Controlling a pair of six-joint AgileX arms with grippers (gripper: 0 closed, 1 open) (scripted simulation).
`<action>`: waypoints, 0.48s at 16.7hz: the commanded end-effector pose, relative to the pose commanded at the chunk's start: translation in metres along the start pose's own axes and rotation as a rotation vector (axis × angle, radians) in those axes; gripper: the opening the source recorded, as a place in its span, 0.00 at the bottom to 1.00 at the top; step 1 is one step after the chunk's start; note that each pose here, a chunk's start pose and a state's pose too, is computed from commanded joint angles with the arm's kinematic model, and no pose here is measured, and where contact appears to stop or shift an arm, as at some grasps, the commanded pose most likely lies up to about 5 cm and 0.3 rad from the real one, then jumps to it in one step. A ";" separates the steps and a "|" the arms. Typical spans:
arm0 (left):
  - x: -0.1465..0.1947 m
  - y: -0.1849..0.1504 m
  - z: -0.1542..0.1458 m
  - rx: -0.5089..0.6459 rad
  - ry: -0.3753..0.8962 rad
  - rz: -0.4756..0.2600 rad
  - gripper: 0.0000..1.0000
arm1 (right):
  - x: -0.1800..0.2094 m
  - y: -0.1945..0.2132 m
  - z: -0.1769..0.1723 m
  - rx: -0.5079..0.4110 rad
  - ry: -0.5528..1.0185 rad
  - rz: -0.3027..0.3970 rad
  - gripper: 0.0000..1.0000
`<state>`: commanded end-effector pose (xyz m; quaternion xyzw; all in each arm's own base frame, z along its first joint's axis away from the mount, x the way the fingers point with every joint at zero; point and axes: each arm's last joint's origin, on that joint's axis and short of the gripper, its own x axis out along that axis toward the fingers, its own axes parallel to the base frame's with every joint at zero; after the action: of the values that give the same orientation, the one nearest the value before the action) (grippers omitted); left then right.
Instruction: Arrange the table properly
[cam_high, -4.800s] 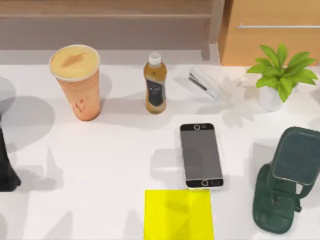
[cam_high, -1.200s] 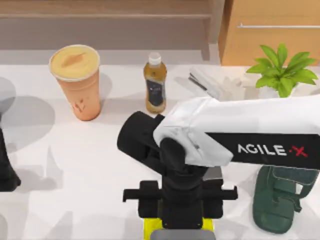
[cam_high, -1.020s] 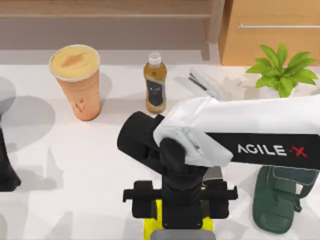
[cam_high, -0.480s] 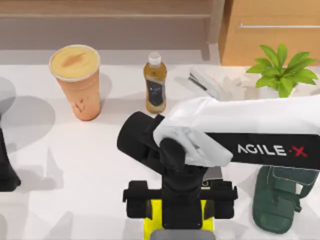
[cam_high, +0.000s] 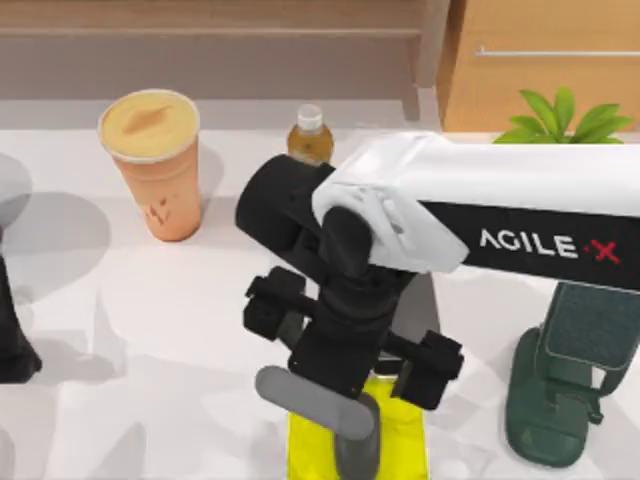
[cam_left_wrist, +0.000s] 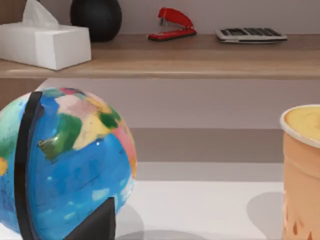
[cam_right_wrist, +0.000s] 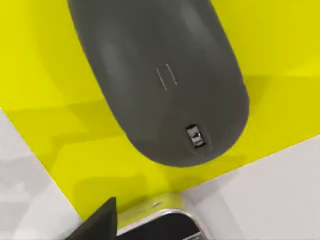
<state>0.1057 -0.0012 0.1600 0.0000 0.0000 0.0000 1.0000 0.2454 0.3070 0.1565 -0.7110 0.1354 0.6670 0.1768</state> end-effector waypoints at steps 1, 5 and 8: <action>0.000 0.000 0.000 0.000 0.000 0.000 1.00 | -0.001 -0.002 -0.007 0.106 0.009 -0.003 1.00; 0.000 0.000 0.000 0.000 0.000 0.000 1.00 | -0.003 -0.007 -0.037 0.625 0.033 -0.012 1.00; 0.000 0.000 0.000 0.000 0.000 0.000 1.00 | -0.004 -0.007 -0.059 1.082 0.041 -0.009 1.00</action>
<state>0.1057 -0.0012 0.1600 0.0000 0.0000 0.0000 1.0000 0.3013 0.2872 0.1639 -0.5319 0.4599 0.4872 0.5178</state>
